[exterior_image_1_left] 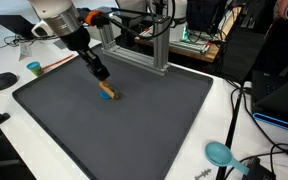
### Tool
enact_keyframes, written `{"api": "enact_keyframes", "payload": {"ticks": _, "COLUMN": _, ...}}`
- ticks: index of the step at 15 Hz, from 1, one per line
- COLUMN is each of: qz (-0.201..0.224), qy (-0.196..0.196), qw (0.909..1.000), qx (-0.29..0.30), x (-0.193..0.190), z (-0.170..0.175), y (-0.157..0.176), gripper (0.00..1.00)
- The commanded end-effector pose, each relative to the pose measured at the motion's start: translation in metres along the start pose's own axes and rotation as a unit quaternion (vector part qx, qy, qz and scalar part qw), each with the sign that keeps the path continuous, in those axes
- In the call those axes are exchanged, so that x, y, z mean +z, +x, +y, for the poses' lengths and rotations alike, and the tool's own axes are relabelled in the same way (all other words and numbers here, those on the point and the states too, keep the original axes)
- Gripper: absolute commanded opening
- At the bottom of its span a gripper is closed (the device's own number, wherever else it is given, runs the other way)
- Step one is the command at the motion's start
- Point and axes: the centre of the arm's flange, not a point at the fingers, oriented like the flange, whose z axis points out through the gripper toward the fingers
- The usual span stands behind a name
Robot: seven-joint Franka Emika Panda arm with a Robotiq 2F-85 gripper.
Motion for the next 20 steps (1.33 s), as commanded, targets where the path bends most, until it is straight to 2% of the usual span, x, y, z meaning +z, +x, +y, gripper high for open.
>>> {"api": "enact_keyframes", "payload": {"ticks": 1, "qz": -0.051, "qy": -0.009, "qw": 0.9986, "qx": -0.008, "x": 0.052, "z": -0.004, "y": 0.002, "gripper": 0.23}}
{"api": "enact_keyframes", "payload": {"ticks": 9, "qz": -0.047, "qy": -0.010, "qw": 0.9988, "qx": -0.005, "x": 0.039, "z": 0.001, "y": -0.002, "gripper": 0.23}}
{"api": "enact_keyframes", "payload": {"ticks": 11, "qz": -0.056, "qy": -0.011, "qw": 0.9984, "qx": -0.004, "x": 0.039, "z": 0.005, "y": -0.006, "gripper": 0.23}}
{"api": "enact_keyframes", "payload": {"ticks": 20, "qz": -0.020, "qy": -0.006, "qw": 0.9998, "qx": -0.002, "x": -0.025, "z": 0.035, "y": -0.034, "gripper": 0.23}}
